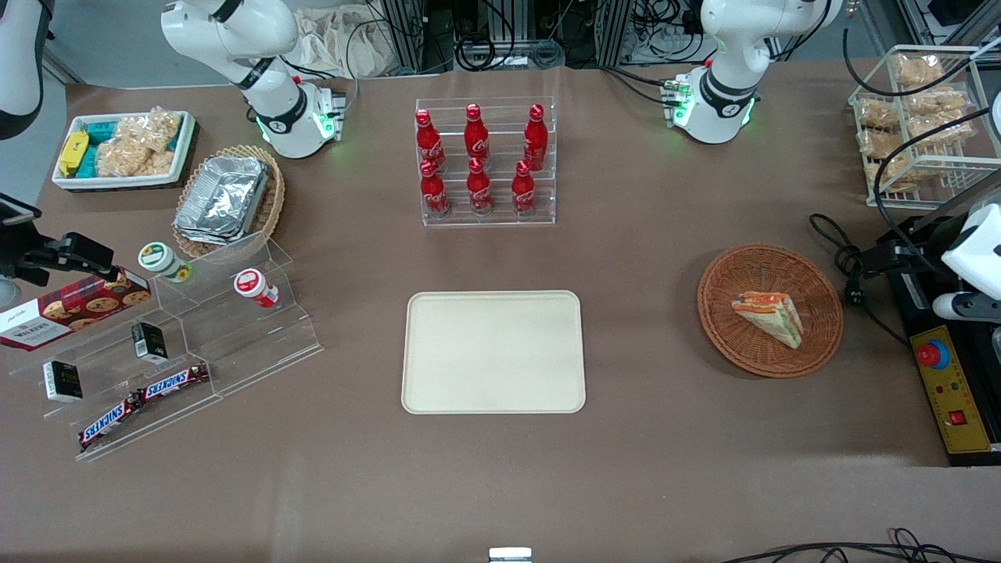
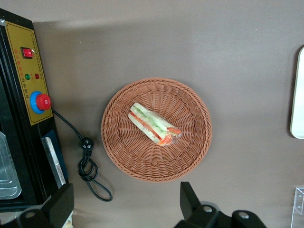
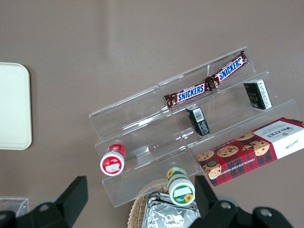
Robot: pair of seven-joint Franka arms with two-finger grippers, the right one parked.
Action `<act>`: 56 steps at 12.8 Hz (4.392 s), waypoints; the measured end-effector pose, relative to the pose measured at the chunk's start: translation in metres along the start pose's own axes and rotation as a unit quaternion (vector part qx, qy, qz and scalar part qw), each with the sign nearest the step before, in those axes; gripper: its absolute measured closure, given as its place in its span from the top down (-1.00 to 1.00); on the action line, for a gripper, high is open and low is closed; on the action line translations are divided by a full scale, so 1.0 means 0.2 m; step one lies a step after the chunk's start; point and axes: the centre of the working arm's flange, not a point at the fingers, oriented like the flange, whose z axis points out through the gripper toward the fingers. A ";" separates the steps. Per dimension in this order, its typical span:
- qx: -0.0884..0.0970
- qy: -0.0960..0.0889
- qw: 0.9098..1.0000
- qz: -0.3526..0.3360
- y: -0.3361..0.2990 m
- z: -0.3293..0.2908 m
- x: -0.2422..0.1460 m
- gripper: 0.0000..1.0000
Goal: Place sandwich from basket to tray
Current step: 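Move the left gripper down over the wrapped sandwich in the wicker basket, then close the left gripper on the wrapped sandwich, then lift the sandwich and carry it with the left gripper toward the cream tray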
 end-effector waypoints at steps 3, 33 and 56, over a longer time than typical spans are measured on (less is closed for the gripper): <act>-0.001 0.000 1.000 0.000 0.00 0.00 0.00 1.00; -0.039 0.016 0.762 -0.646 0.07 1.38 -0.15 1.00; -0.004 0.014 0.783 -0.622 0.09 1.39 -0.10 -0.38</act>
